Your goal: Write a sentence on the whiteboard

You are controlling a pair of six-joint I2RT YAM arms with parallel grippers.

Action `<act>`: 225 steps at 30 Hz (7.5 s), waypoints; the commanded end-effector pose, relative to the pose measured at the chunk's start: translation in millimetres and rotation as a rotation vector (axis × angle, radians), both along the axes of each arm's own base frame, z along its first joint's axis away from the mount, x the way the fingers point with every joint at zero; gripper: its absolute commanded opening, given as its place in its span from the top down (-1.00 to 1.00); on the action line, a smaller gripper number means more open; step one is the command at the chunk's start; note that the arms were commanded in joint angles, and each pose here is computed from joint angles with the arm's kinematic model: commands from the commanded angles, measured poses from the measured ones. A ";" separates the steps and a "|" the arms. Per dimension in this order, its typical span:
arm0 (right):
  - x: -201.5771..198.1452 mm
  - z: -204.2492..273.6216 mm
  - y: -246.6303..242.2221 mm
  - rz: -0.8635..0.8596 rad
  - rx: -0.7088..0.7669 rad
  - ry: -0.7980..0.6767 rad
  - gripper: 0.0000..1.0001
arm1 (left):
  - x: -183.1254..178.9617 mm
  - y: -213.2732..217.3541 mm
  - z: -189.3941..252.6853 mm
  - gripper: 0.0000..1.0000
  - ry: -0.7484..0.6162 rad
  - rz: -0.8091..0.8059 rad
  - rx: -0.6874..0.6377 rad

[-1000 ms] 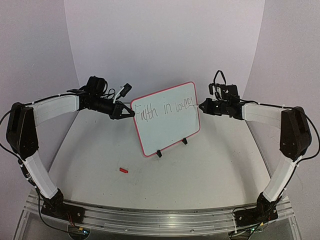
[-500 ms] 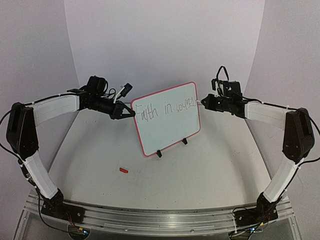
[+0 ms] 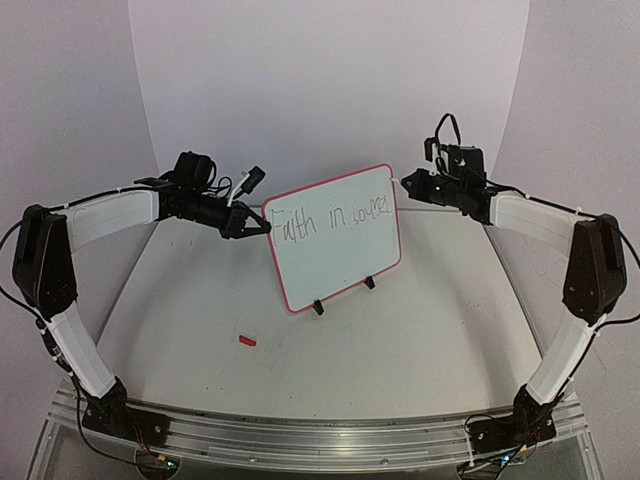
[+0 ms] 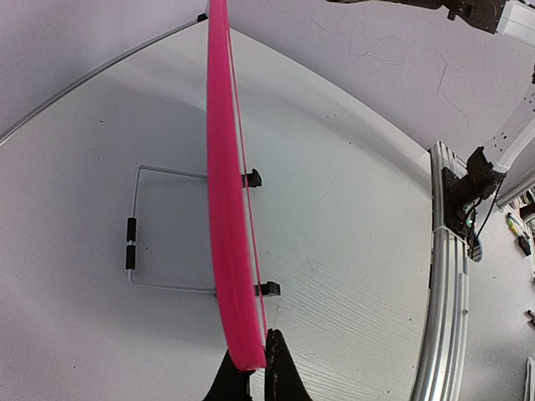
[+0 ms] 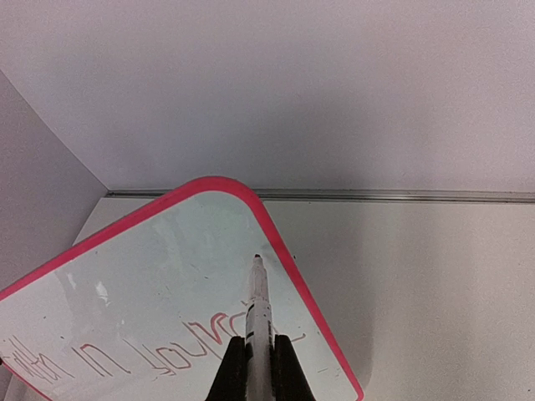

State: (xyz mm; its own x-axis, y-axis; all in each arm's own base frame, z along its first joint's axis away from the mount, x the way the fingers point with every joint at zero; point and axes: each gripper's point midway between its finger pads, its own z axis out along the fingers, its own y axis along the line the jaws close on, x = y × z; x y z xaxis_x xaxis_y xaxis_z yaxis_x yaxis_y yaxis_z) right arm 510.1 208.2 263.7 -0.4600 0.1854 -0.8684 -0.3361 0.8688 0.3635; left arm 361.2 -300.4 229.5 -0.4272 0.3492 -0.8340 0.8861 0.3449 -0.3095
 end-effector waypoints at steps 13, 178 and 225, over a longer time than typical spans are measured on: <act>0.2 -3.7 12.3 0.069 0.003 -0.012 1.00 | -18.1 -5.1 -23.9 1.00 0.077 -0.042 0.061; -182.4 -74.1 223.9 0.697 -0.021 0.142 1.00 | -30.4 -12.8 -15.4 1.00 0.074 -0.067 0.054; -158.2 -120.2 203.0 0.497 -0.104 0.207 1.00 | -32.4 -11.7 -9.5 1.00 0.055 -0.064 0.056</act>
